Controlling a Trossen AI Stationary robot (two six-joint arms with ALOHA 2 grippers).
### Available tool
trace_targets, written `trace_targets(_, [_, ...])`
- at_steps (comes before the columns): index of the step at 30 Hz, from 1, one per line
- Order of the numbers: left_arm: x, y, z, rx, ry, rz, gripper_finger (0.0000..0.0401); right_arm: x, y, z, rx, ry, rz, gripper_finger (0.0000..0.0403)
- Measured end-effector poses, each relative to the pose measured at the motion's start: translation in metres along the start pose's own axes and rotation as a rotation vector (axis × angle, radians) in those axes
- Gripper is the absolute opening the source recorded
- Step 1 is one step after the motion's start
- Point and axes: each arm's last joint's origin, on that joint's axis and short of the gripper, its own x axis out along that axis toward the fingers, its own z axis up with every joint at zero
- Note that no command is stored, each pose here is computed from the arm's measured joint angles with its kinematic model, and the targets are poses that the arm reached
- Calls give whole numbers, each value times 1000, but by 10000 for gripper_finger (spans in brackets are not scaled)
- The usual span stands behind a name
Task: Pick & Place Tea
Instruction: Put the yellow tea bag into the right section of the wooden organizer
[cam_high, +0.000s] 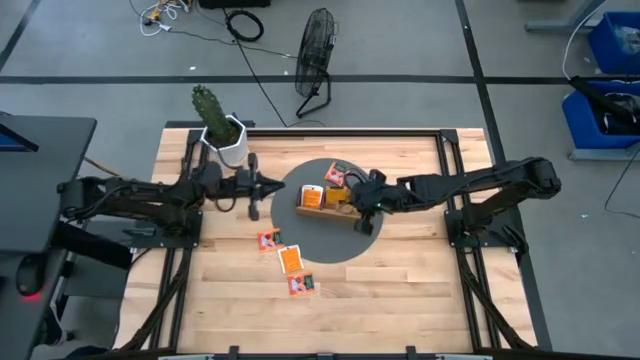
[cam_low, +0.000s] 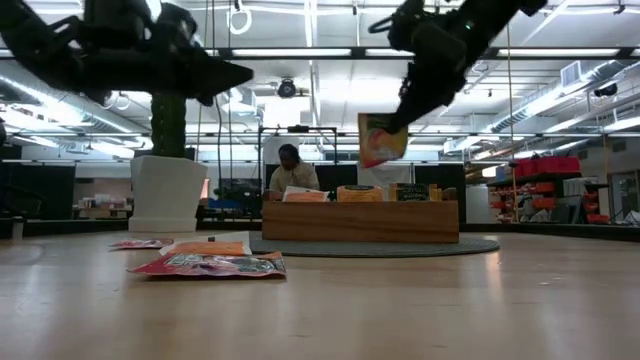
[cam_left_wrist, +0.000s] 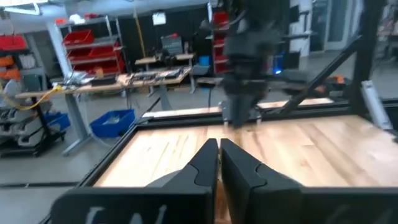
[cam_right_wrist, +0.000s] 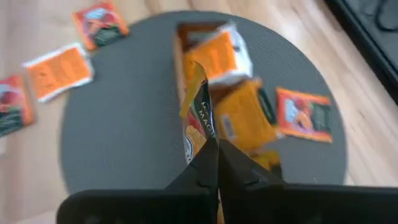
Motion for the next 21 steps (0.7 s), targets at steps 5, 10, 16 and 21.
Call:
trace_targets(5, [-26, -4, -4, -27, -47, 7, 18, -5, -6, -18, 79, -14, -98, 0])
trace_targets(10, [-44, -9, -7, -27, -86, 7, 21, 2, -9, -38, 131, 10, -137, 0])
trace_targets(16, [-52, -11, -9, -29, -99, 10, 18, 12, -10, -56, 193, 17, -143, 0])
trace_targets(21, [-52, -11, -11, -33, -86, 10, 18, 18, -11, -67, 223, 13, -141, 0])
